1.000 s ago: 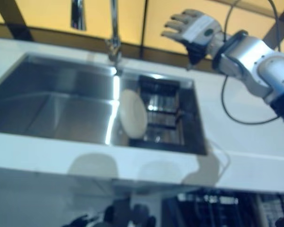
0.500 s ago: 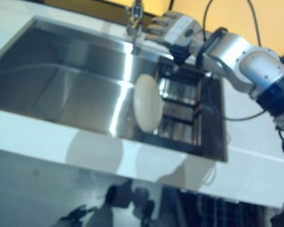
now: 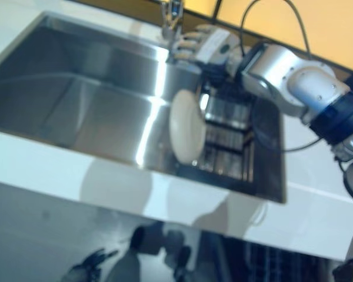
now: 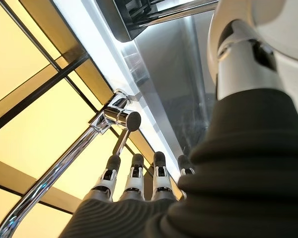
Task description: Take plates into dishwasher
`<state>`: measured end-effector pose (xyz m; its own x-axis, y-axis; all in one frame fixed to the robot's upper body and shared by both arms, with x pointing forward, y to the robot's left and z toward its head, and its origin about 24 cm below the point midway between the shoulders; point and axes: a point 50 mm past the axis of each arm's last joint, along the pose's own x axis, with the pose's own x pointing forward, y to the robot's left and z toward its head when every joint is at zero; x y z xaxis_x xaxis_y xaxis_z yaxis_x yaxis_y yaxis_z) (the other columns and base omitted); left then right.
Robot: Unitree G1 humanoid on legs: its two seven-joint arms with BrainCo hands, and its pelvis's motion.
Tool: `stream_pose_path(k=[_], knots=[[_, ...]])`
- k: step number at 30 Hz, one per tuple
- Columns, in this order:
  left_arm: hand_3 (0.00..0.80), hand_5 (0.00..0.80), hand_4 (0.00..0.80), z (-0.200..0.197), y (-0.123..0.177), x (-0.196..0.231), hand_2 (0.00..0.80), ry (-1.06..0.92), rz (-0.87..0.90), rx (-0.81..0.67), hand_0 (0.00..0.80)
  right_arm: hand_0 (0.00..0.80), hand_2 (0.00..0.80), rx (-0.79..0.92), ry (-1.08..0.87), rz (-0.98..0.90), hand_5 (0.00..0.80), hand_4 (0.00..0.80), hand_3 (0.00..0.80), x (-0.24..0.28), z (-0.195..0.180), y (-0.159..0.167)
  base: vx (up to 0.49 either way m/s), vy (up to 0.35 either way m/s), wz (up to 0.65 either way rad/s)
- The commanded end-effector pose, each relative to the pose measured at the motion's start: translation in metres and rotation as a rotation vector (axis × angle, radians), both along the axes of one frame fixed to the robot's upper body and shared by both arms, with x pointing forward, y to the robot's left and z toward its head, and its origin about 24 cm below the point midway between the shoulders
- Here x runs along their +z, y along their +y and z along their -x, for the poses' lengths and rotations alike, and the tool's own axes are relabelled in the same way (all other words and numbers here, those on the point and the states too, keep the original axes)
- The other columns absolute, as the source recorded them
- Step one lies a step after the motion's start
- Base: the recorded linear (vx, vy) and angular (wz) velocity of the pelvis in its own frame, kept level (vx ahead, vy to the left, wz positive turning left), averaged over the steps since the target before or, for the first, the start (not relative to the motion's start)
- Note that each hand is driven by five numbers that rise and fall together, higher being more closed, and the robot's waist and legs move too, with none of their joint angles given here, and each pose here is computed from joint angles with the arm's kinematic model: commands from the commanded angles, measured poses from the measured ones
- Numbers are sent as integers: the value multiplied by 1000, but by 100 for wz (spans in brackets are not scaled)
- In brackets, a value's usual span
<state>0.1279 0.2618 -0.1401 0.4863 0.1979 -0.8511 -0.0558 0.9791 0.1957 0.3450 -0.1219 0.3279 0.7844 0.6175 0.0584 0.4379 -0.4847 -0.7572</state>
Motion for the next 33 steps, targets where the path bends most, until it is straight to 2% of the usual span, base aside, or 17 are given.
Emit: stream_pose_path(k=[1,33], knots=[[0,0,0,-6,11,6,0,-36,-15,40,0,0,0,3,-96,16,0,0,0,27,9,9,0,0,0],[0,0,0,-13,8,7,0,-72,7,76,0,0,0,61,-20,102,0,0,0,14,24,36,-2,0,0]])
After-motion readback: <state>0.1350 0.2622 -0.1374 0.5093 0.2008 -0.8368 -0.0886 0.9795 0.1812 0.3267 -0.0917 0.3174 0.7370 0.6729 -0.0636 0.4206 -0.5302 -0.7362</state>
